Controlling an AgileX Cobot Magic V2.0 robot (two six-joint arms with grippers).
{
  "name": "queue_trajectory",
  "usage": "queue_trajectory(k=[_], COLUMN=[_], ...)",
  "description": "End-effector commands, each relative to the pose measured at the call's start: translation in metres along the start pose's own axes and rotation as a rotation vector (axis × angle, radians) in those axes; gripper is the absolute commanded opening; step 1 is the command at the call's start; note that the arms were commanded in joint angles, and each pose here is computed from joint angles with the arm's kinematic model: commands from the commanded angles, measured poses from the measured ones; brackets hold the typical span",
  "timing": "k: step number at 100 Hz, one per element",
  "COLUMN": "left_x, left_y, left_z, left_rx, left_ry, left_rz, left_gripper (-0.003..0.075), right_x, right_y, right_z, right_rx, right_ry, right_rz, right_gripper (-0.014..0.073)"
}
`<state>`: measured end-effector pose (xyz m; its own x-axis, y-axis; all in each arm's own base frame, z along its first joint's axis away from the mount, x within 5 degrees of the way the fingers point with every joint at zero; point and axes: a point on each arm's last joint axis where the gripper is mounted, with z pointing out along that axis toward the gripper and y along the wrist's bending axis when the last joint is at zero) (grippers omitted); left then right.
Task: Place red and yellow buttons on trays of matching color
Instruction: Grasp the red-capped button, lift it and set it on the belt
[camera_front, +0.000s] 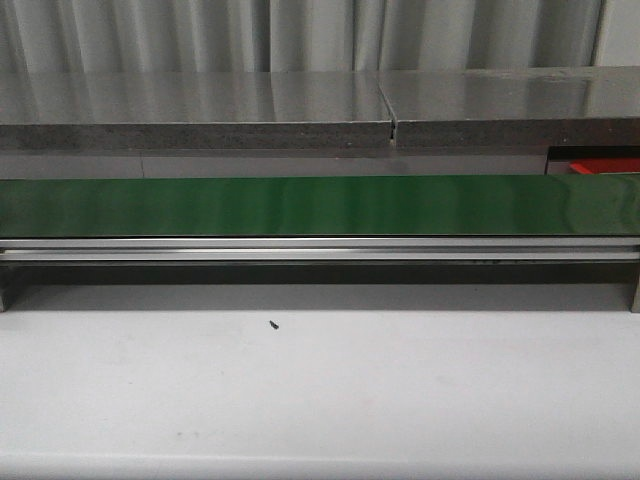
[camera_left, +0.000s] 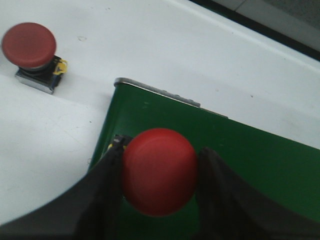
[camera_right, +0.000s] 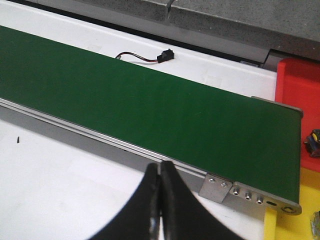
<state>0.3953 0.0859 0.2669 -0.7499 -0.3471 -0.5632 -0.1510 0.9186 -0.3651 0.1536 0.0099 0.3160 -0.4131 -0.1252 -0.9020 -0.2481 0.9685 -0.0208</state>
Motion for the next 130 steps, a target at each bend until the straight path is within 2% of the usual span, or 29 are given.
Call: queue_trajectory(k=[1,15,22,29,44,53,65,80,95,109,130], left_x=[-0.011,-0.007,-0.006,-0.006,-0.005,-0.003,-0.005,-0.014,-0.027,-0.034,-0.031], left_y=[-0.019,-0.026,-0.028,-0.028,-0.029,-0.031,-0.035,-0.042,-0.033,-0.006,0.056], left_z=[-0.021,-0.017,-0.016,-0.016,-0.018,-0.02,-0.029,-0.052,-0.073,-0.082,-0.07], left_rx=[0.027,0.033,0.036,0.038,0.046,0.055,0.066,0.054,0.025,-0.043,-0.154], left_ry=[-0.106,-0.094,-0.092,-0.086,-0.072,-0.057,-0.076,-0.181,-0.272,-0.275,-0.214], left_rz=[0.026,0.048,0.052,0.057,0.062,0.062,0.065,0.081,0.071,0.06,-0.032], left_gripper=[-0.0018,-0.0008,0.005,0.0164,0.05,0.0602,0.0611,0.0611,0.0611,0.0611,0.0611], right_x=[-0.012,-0.012,-0.012,-0.012,-0.012,-0.012,-0.012,-0.012,-0.012,-0.012,-0.012], right_y=[-0.003,-0.003,-0.003,-0.003,-0.003,-0.003,-0.003,-0.003,-0.003,-0.003,-0.003], right_z=[-0.005,-0.005,-0.005,-0.005,-0.005,-0.005,-0.005,-0.005,-0.005,-0.005,-0.005], right_rx=[0.034,0.034,0.034,0.034,0.034,0.034,0.034,0.034,0.034,0.034,0.034], right_ry=[-0.068,-0.068,-0.068,-0.068,-0.068,-0.068,-0.068,-0.068,-0.068,-0.068,-0.068], right_rz=[0.006,0.006,0.006,0.006,0.006,0.006,0.006,0.006,0.006,0.006,0.006], right_gripper=[-0.0067,-0.0067,-0.0067,-0.0067,-0.0067,-0.0067,-0.0067,-0.0067,-0.0067,-0.0067,-0.0067])
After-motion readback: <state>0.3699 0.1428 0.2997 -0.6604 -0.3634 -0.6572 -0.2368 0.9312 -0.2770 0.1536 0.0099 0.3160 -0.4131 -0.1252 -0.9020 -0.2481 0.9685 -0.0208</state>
